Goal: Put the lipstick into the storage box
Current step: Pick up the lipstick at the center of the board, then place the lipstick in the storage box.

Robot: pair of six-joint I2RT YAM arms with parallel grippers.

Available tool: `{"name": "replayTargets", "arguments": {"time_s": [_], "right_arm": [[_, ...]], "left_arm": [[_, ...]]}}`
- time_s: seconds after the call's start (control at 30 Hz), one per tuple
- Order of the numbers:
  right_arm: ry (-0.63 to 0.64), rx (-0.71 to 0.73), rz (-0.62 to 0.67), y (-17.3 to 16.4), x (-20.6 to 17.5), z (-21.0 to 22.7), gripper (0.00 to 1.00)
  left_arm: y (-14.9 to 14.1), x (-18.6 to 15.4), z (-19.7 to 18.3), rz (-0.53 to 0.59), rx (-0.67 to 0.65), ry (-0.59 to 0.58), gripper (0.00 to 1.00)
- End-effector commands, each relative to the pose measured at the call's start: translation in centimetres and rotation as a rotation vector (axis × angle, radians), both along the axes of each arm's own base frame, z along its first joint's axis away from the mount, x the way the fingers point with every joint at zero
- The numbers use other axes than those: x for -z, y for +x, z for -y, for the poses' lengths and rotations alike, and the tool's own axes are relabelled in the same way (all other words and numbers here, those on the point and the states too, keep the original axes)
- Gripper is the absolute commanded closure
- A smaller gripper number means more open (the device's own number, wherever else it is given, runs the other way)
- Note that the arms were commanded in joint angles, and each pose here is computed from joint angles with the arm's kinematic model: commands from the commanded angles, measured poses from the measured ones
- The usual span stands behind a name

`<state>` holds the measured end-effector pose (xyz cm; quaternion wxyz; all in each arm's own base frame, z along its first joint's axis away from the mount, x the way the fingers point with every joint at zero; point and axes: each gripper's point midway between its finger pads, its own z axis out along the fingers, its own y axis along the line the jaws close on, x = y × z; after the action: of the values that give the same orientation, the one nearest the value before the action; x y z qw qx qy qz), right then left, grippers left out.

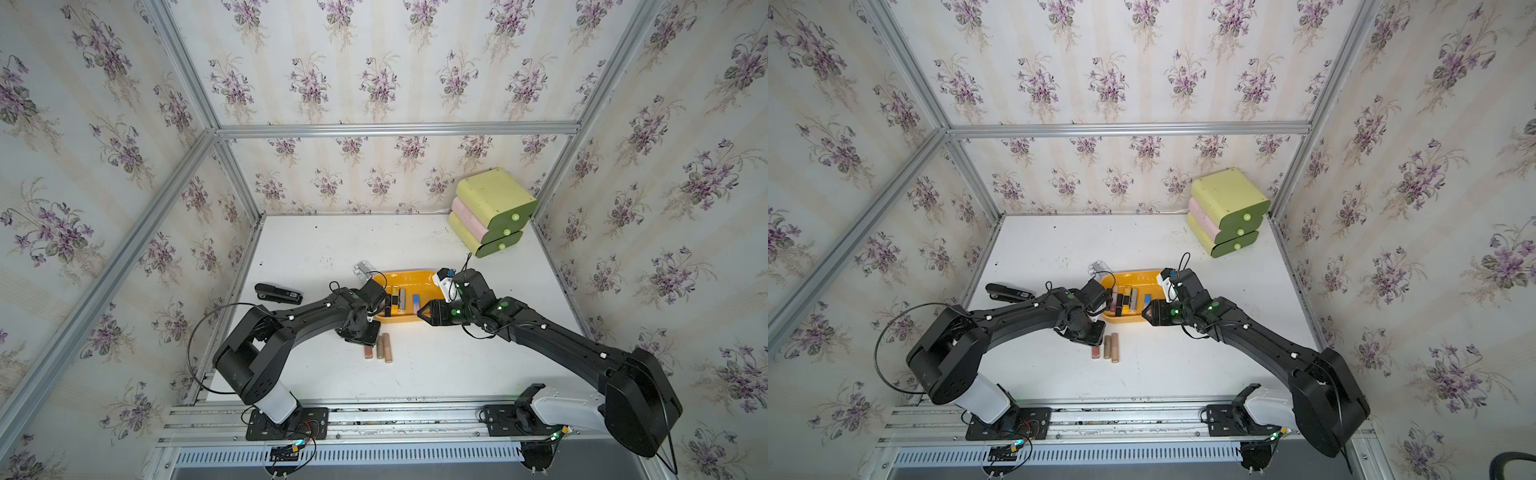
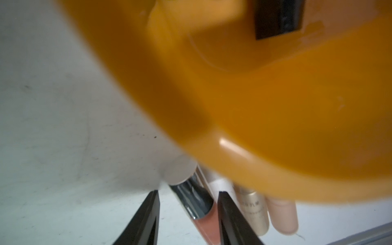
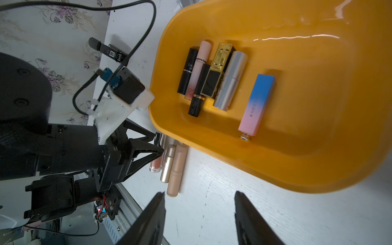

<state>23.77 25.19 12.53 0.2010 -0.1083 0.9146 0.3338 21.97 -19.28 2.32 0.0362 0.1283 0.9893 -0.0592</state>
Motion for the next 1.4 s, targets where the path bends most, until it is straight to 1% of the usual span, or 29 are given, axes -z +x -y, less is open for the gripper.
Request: {"name": "replayTargets", "arguments": {"time_s": [0.0, 0.1, 0.37, 0.43, 0.57, 0.73, 0.87, 1.03, 1.17, 1.27, 1.37], "right_arm": [[0.004, -0.006, 0.025, 0.2, -0.4, -0.1, 0.44], [0.005, -0.008, 0.027, 0.2, -0.5, -0.1, 0.44], [0.005, -0.004, 0.037, 0.4, -0.8, -0.1, 0.44], [0.004, -0.005, 0.036, 0.3, -0.7, -0.1, 0.44], [0.006, -0.005, 0.041, 0.4, -0.9, -0.1, 0.44], [0.010, -0.001, 0.039, 0.5, -0.9, -0.1, 0.44], [0.013, 0.001, 0.042, 0.5, -1.0, -0.1, 0.44], [0.016, 0.008, 0.058, 0.6, -1.6, 0.0, 0.43], [0.016, 0.011, 0.073, 0.8, -2.1, 0.0, 0.41], [0.017, 0.010, 0.079, 0.9, -2.4, -0.1, 0.40], [0.055, -0.009, 0.087, 0.7, -3.4, -0.6, 0.39]], "left_arm": [[0.0, 0.4, -0.6, -0.004, 0.007, 0.050, 0.56], [0.0, 1.0, -0.7, -0.012, 0.013, 0.068, 0.57], [-0.1, 2.1, -0.9, -0.032, 0.019, 0.090, 0.68], [-0.2, 2.4, -1.0, -0.039, 0.017, 0.093, 0.69], [-0.6, 2.5, -1.3, -0.043, 0.015, 0.097, 0.76], [-0.9, 2.1, -1.8, -0.033, 0.013, 0.100, 0.81], [-0.5, 1.0, -1.7, 0.002, 0.012, 0.084, 0.84], [0.3, -1.4, -1.6, 0.072, 0.008, 0.056, 0.85], [0.6, -3.8, -1.7, 0.133, 0.003, 0.024, 0.85], [0.6, -4.9, -2.1, 0.151, -0.009, 0.000, 0.85], [0.6, -7.4, -2.3, 0.209, -0.024, -0.063, 0.85]]}}
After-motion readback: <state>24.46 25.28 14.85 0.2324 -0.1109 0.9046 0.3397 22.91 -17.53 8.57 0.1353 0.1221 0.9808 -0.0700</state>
